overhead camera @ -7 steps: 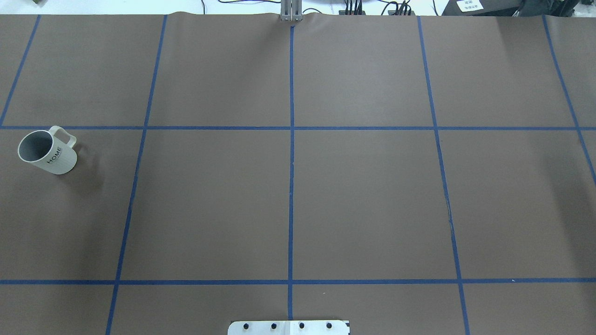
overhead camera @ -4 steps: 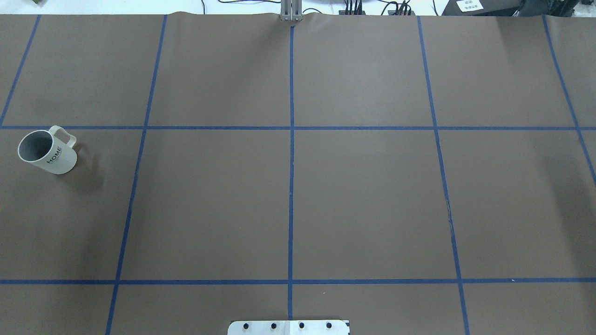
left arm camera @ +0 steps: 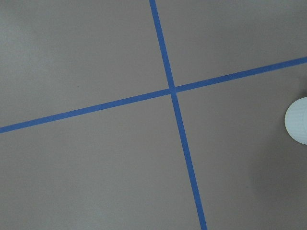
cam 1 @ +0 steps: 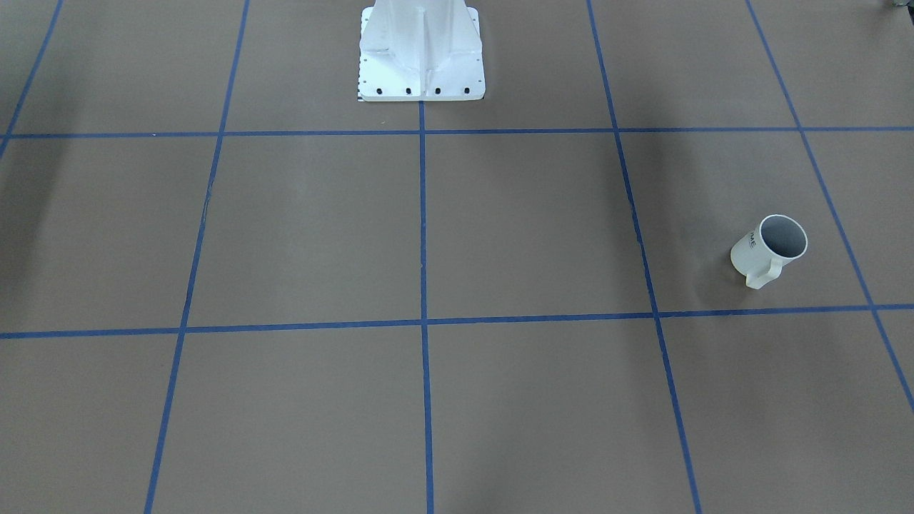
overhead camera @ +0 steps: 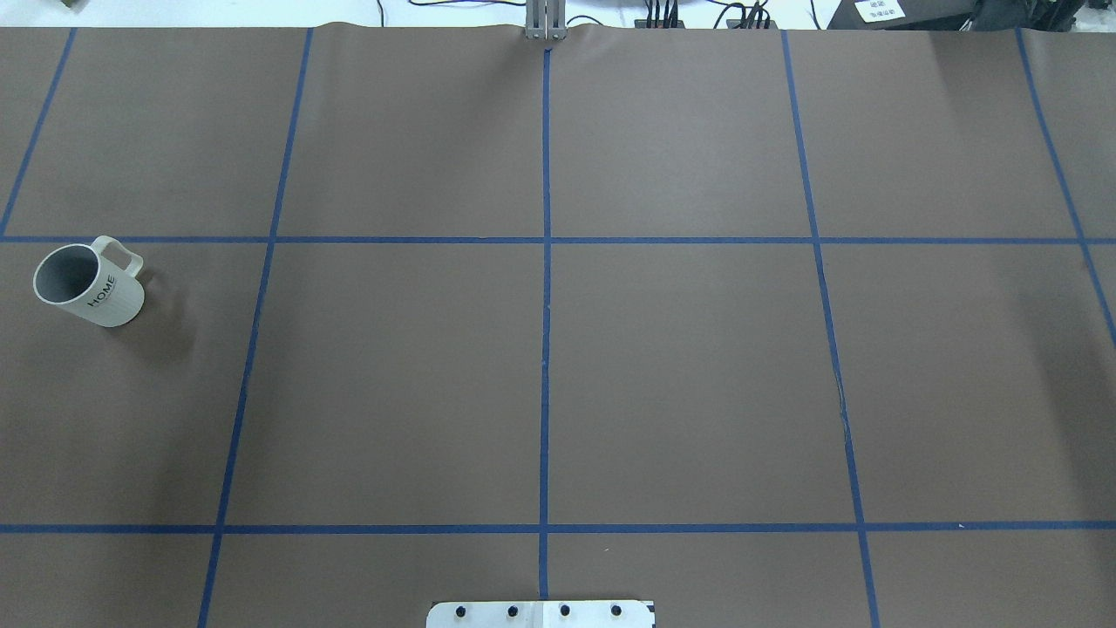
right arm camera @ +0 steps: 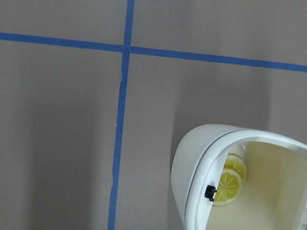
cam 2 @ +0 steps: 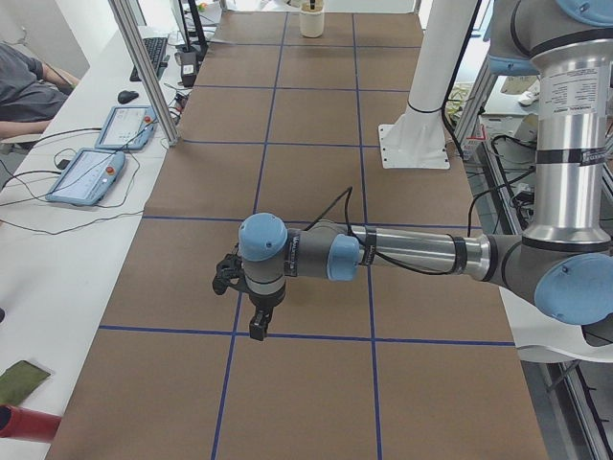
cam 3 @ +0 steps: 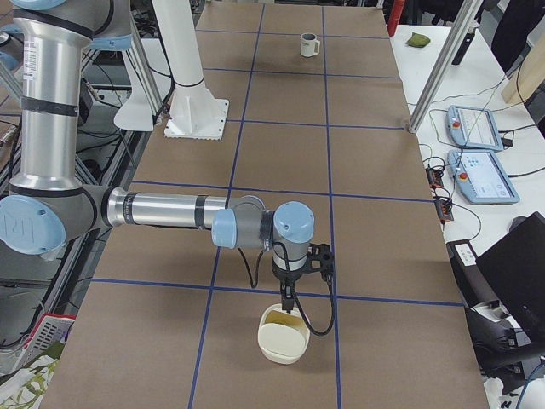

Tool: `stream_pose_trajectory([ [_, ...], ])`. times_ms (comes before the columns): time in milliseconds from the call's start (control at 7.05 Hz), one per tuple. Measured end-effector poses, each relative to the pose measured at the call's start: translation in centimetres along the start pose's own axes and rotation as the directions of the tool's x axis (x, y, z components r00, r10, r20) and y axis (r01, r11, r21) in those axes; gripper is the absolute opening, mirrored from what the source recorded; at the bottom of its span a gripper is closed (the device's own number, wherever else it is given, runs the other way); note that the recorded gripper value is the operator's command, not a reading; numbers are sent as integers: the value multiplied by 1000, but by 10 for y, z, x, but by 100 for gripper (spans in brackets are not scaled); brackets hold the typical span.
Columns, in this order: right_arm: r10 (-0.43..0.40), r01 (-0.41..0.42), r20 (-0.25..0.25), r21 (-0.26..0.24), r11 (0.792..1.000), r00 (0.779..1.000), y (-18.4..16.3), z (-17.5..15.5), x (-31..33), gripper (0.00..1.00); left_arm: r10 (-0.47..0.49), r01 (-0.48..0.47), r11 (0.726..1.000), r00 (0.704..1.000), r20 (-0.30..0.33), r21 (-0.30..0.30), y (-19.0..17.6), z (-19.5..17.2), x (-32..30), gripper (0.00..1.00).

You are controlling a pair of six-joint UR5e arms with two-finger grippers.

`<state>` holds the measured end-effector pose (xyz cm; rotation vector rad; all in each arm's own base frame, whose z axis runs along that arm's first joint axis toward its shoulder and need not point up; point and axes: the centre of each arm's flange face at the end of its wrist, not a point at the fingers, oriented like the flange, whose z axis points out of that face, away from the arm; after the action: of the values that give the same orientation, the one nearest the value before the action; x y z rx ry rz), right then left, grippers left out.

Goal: Left arm hands cup to right arm to dump lemon

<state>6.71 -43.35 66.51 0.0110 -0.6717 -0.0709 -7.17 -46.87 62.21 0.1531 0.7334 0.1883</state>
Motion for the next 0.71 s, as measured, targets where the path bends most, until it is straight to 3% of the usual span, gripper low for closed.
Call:
stream_pose_trajectory([
  [709,-4,4,-2,-2,1000,1000,1,1,1,100,-2,2,1000,1000,1,-3,2,1,-1,100],
])
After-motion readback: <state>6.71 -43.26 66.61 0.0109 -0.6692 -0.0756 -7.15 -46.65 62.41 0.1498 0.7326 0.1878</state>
